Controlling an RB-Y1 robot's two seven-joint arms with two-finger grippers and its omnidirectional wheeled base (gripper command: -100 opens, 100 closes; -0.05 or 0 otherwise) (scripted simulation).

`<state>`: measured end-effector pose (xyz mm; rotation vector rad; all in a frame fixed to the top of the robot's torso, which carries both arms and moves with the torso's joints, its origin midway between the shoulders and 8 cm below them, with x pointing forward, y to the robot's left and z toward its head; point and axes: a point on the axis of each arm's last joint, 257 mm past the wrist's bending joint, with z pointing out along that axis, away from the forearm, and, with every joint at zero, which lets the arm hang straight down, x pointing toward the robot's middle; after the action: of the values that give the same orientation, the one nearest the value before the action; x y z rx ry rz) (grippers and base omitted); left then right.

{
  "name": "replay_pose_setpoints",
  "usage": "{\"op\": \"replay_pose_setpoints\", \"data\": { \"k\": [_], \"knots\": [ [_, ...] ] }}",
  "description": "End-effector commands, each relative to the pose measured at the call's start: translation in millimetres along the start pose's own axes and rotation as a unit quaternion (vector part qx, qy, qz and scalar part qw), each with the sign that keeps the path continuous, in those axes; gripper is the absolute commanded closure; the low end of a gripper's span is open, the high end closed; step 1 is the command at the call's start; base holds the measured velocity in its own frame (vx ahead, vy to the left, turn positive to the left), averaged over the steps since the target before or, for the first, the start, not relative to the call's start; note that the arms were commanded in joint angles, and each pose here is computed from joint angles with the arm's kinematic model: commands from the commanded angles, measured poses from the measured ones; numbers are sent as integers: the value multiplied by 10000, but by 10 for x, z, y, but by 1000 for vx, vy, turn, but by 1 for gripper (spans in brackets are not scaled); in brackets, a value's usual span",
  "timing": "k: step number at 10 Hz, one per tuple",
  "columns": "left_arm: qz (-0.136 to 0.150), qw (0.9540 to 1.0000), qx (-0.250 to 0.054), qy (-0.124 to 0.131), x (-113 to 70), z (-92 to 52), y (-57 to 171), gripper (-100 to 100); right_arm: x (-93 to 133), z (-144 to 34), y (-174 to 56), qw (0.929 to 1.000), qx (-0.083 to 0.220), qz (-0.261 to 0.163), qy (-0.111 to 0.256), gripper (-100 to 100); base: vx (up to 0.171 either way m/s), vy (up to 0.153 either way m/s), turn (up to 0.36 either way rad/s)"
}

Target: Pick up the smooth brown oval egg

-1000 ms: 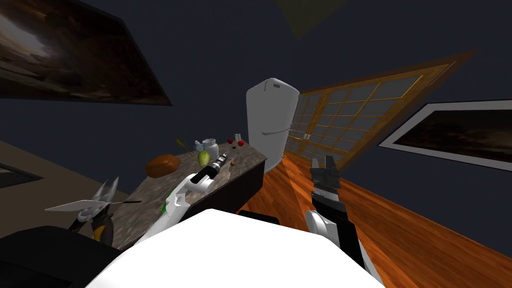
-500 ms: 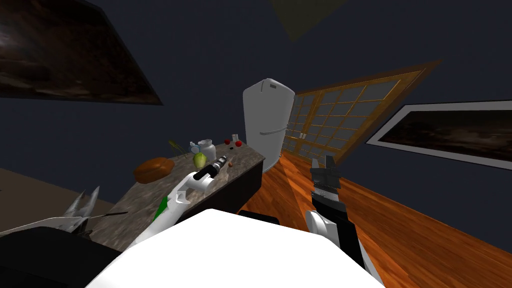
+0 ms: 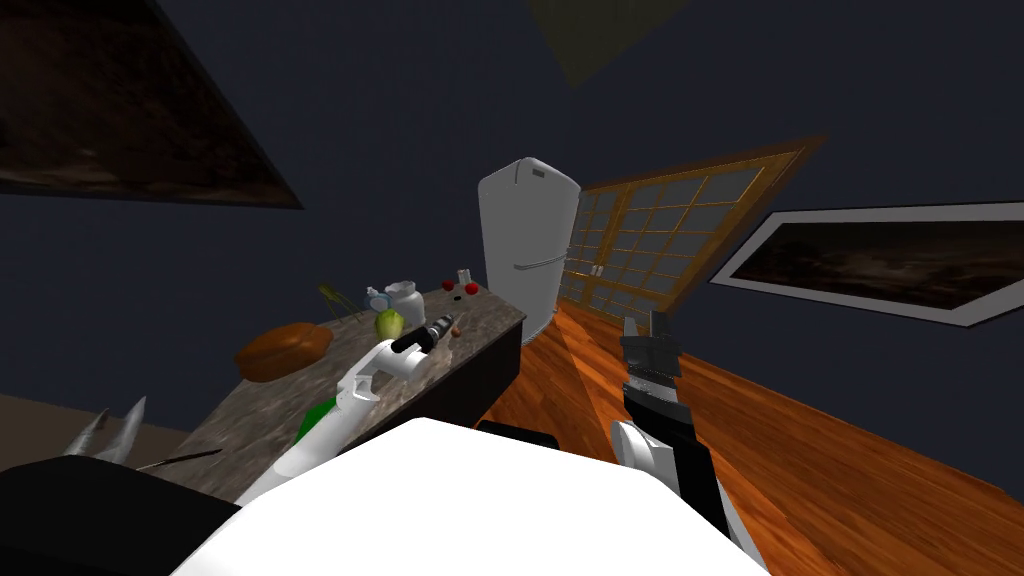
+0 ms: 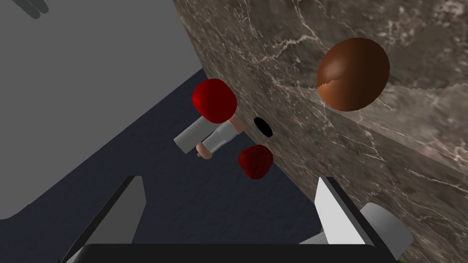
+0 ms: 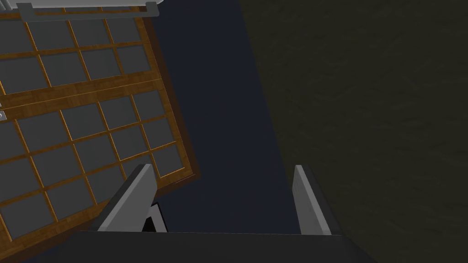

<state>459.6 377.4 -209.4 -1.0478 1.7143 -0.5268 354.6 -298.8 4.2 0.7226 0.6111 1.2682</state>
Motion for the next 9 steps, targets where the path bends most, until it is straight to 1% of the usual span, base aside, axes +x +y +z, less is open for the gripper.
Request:
{"op": "replay_pose_setpoints", "data": {
  "k": [1, 2, 3, 4, 5, 6, 7, 8, 9],
  "knots": [
    [17, 9997, -232, 54, 18, -5, 121, -100, 0, 0, 0, 10000, 0, 0, 0, 0, 8, 14, -64],
    [54, 9991, -414, 113, 19, 16, 217, -100, 0, 0, 0, 10000, 0, -1, 0, 0, 11, 12, -116],
    [55, 9986, -511, 128, 26, 11, 266, -100, 0, 0, 0, 10000, 0, 0, 0, 0, 10, 13, -59],
    [90, 9971, -725, 190, 29, 23, 379, -100, 0, 0, 0, 10000, 0, -1, 0, 0, 12, 9, -89],
    [90, 9967, -783, 199, 33, 19, 409, -100, 0, 0, 0, 10000, 0, 0, 0, 0, 11, 11, -64],
    [124, 9945, -1009, 260, 36, 22, 528, -100, 0, 0, 0, 10000, 0, 0, 0, 0, 15, 13, -100],
    [124, 9941, -1047, 266, 39, 18, 547, -100, 0, 0, 0, 10000, 0, 0, 0, 0, 15, 11, -64],
    [156, 9912, -1272, 325, 42, 13, 666, -100, 0, 0, 0, 10000, 0, -1, 0, 0, 19, 9, -104],
    [156, 9909, -1299, 328, 43, 9, 680, -100, 0, 0, 0, 10000, 0, 0, 0, 0, 17, 7, -55]
  ]
}}
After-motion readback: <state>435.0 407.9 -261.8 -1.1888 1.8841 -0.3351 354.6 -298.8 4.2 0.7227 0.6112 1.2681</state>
